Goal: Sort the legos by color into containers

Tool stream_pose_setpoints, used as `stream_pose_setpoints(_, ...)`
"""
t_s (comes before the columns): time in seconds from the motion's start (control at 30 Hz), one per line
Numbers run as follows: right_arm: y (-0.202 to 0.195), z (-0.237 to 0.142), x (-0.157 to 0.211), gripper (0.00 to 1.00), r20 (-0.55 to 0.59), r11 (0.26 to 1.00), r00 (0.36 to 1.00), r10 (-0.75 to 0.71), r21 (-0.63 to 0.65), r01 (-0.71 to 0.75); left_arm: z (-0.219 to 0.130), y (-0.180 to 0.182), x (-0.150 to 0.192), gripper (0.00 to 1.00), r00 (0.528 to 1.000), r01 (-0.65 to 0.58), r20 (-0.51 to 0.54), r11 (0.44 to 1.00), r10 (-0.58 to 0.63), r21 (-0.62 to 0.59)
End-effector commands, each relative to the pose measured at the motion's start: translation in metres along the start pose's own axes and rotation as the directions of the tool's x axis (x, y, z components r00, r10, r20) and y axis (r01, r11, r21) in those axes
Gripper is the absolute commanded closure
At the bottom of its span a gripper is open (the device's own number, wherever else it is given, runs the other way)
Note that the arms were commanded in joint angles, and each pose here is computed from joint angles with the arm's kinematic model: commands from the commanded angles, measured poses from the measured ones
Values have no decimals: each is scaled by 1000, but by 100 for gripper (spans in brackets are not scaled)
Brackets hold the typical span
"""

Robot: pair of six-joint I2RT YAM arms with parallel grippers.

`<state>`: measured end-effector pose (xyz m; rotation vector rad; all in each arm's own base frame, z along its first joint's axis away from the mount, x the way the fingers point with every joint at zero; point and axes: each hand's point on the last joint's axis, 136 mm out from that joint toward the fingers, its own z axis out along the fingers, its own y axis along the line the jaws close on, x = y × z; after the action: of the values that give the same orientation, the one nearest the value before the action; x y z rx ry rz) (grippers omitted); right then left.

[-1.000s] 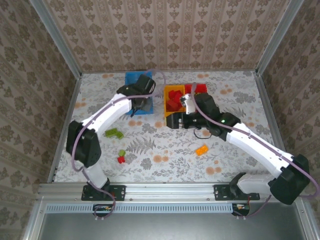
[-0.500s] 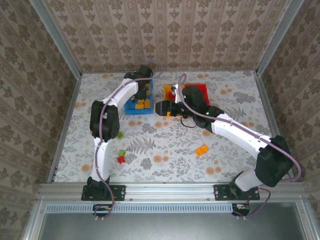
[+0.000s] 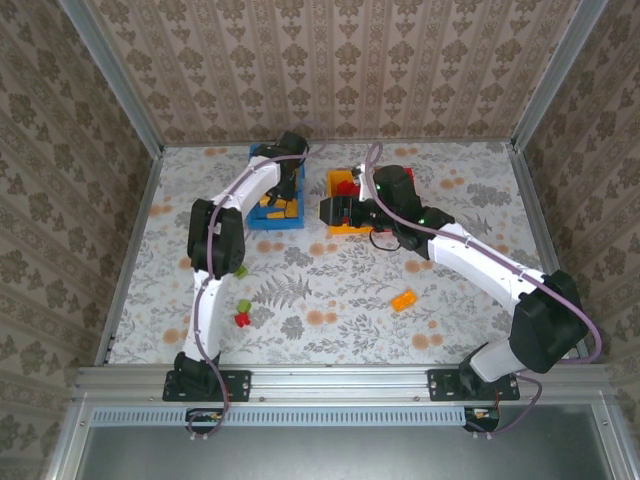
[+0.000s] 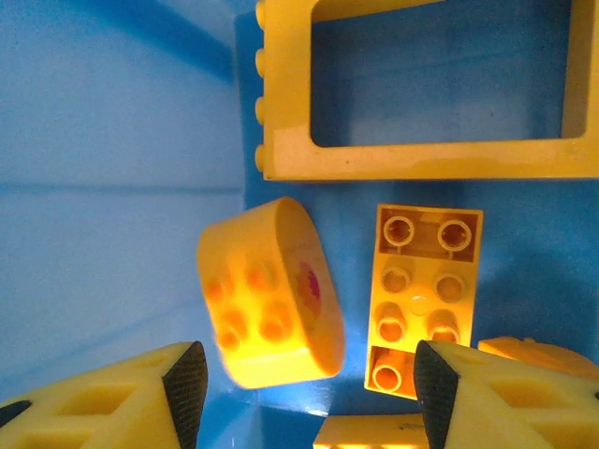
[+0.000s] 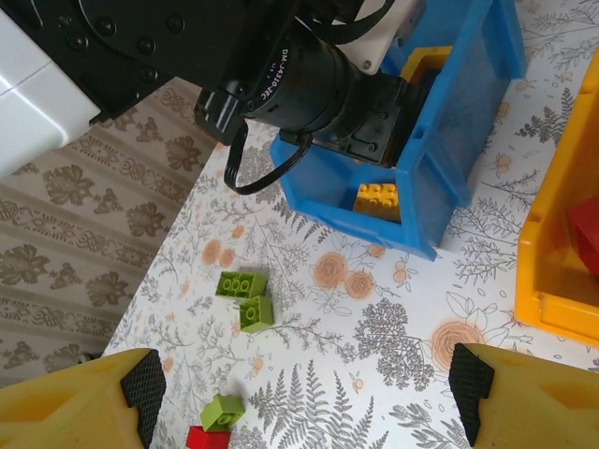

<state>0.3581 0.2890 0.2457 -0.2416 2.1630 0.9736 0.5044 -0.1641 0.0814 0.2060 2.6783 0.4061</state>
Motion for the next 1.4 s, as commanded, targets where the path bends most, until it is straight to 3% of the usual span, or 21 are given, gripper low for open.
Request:
stream_pose_setpoints(0.0, -4, 1, 12, 17, -44, 999, 998, -37, 2, 37, -49, -1, -14, 37, 997, 21, 75, 1000, -22, 21)
stream_pose_setpoints(0.27, -1, 10, 41, 17, -109, 989, 983, -145, 6, 147, -119, 25, 7, 31, 974, 168, 137, 981, -181, 101)
stream_pose_setpoints(0.47, 24, 35, 82, 17, -184, 956, 938, -294, -44, 291, -141, 70, 72, 30, 936, 338, 58, 932, -348, 130)
stream_pose_setpoints(0.73, 68, 103, 152, 17, -290, 887, 838, -462, -129, 444, -162, 110, 173, 31, 849, 527, -46, 836, -527, 152)
stream_pose_setpoints(1.13, 67, 195, 197, 17, -335, 863, 808, -484, -31, 504, -198, 138, 290, 29, 793, 609, -112, 783, -599, 130)
stream_pose_setpoints(1.37, 51, 224, 216, 17, -390, 844, 789, -474, 53, 534, -217, 155, 332, 29, 801, 599, -101, 792, -590, 121)
